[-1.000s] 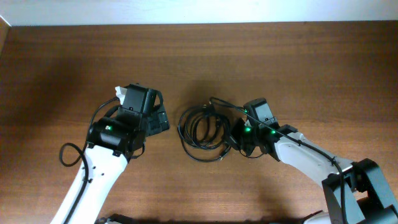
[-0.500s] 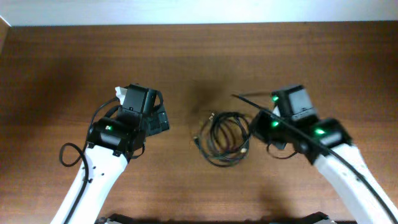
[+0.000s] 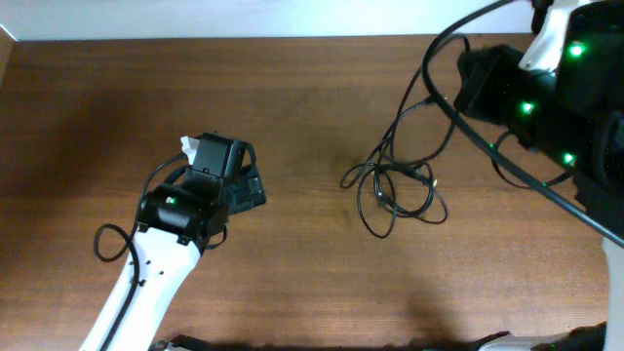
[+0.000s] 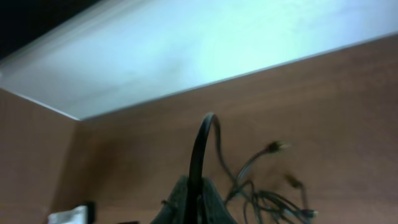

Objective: Untangle cables
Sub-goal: 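Lift the right gripper holding cables up and away to the right, then release the cables and withdraw the right arm off to the right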

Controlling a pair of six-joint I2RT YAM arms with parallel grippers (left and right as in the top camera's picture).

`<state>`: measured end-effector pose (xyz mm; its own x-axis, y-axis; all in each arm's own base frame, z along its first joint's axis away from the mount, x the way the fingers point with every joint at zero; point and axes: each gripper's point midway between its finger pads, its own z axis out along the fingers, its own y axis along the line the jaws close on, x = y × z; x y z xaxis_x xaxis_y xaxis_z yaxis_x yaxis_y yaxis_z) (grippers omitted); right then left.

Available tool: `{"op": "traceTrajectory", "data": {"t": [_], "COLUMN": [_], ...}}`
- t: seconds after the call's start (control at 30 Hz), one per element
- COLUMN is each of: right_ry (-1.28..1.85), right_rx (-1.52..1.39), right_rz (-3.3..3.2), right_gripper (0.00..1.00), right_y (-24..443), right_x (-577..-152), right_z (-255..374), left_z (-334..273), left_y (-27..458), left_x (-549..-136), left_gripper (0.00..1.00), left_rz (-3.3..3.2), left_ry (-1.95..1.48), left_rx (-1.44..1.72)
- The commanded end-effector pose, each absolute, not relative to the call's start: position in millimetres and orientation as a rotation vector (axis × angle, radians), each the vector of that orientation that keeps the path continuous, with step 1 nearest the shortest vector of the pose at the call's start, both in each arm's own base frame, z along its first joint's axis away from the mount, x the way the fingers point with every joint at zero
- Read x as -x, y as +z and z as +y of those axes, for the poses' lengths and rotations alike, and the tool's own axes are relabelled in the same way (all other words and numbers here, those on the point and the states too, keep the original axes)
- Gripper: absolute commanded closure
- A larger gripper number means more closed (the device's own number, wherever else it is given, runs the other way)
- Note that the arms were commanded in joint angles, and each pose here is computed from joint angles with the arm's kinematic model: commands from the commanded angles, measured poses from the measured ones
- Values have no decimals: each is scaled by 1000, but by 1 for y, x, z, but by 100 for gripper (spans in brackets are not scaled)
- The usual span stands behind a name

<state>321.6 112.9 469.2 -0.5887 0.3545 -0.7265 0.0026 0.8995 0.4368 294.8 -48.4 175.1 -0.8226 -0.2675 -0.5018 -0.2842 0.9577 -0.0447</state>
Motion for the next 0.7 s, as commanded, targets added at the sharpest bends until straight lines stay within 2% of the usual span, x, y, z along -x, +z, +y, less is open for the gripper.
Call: {"op": "traceTrajectory", "data": {"t": [0.0,0.07,0.1,0.2,0.33,0.4,0.5,0.6,0.67], "right_ry": [280,142,278,445,719,902,953,950,871], "right_rx": [-300,-286,-113,-5,128,243,246,257,173], "right_rz": [2333,2644,2770,2703,2400,2104,1820,1683,1699], "right_gripper": [96,96,96,96,96,96,96,96,96], "right_y": [415,343,318,329,406,488,570,608,604], "right_x": [-342,-338,-340,-352,-357,-349,-328,-306,-318], "right_z": [101,106,138,165,194,211,202,192,179], "left_z": [-45,-45,-45,-45,-45,-45,-45,-45,-45], "left_y": [179,179,179,179,179,179,179,179,179], "left_x": [-295,-295,-295,-295,-295,-295,-295,-295,-295], "left_gripper": [1,1,1,1,1,1,1,1,1], "left_rz": [2562,2562,2562,2562,2562,2562,2562,2562,2562], "left_ry": [52,52,53,53,53,53,52,53,53], "left_rx": [417,417,417,417,417,417,417,417,417]}}
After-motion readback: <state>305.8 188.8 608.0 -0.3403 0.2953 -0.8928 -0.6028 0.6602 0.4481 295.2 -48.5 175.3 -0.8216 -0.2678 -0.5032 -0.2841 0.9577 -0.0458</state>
